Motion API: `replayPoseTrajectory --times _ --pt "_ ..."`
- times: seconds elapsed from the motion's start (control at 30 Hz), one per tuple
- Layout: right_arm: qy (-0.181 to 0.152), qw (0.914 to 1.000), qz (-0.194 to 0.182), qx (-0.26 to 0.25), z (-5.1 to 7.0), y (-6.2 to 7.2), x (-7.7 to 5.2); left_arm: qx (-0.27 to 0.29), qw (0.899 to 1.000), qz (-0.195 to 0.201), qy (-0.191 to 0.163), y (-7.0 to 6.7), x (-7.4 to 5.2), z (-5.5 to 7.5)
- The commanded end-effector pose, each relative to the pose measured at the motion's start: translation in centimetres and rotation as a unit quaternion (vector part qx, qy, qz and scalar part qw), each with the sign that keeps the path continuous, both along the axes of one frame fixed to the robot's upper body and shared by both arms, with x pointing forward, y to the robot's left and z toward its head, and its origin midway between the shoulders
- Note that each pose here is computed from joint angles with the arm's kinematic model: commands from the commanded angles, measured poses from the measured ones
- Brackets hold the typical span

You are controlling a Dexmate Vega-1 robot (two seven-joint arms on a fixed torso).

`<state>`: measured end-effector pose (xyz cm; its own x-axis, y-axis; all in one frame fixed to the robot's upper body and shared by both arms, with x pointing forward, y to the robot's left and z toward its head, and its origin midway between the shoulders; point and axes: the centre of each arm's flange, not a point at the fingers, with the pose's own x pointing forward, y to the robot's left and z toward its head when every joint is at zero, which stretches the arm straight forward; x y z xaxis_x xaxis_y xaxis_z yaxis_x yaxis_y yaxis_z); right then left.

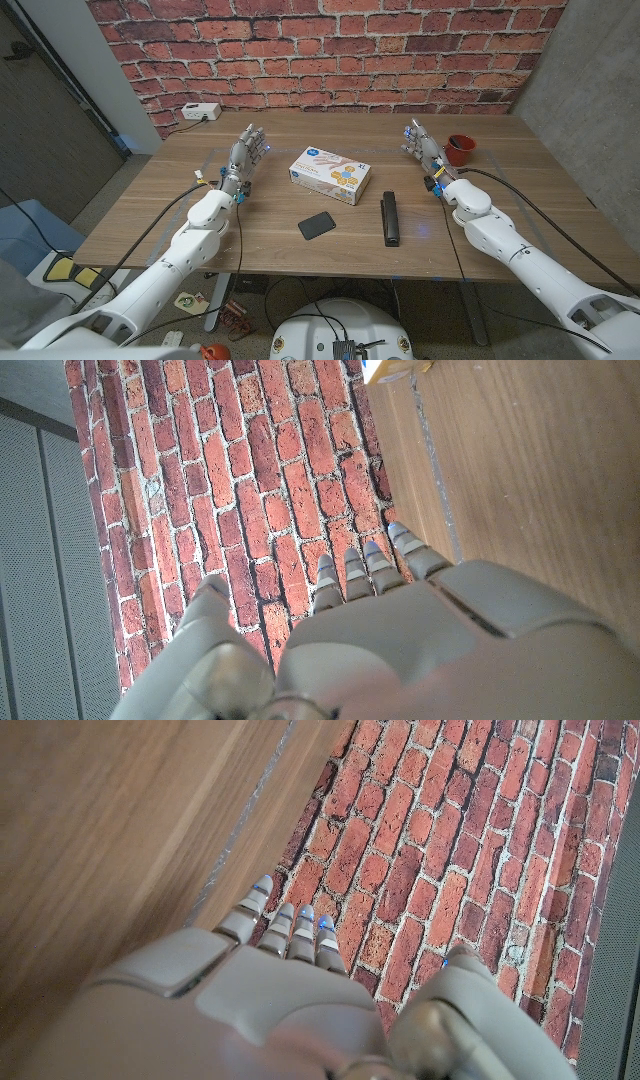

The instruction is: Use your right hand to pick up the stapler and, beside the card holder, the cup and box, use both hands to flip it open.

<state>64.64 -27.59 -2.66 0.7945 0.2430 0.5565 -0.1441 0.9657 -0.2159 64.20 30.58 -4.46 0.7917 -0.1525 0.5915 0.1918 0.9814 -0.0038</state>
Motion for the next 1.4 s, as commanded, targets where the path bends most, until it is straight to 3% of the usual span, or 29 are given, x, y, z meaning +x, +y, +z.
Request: replayPoseTrajectory --times 0.03,0.6,1.4 --pt "0.000 0.9998 -0.011 -0.018 -0.4 0.0 -0.6 -0.009 1.000 0.008 0.001 0.4 -0.6 -0.4" --pt "-0.006 0.9979 -0.032 -0.057 -0.2 0.2 -1.4 -0.009 1.000 0.010 0.000 0.9 -0.9 -0.9" --pt "-0.008 0.9919 -0.077 -0.100 -1.4 0.3 -3.5 -0.011 1.000 0.013 -0.001 1.0 -0.9 -0.9"
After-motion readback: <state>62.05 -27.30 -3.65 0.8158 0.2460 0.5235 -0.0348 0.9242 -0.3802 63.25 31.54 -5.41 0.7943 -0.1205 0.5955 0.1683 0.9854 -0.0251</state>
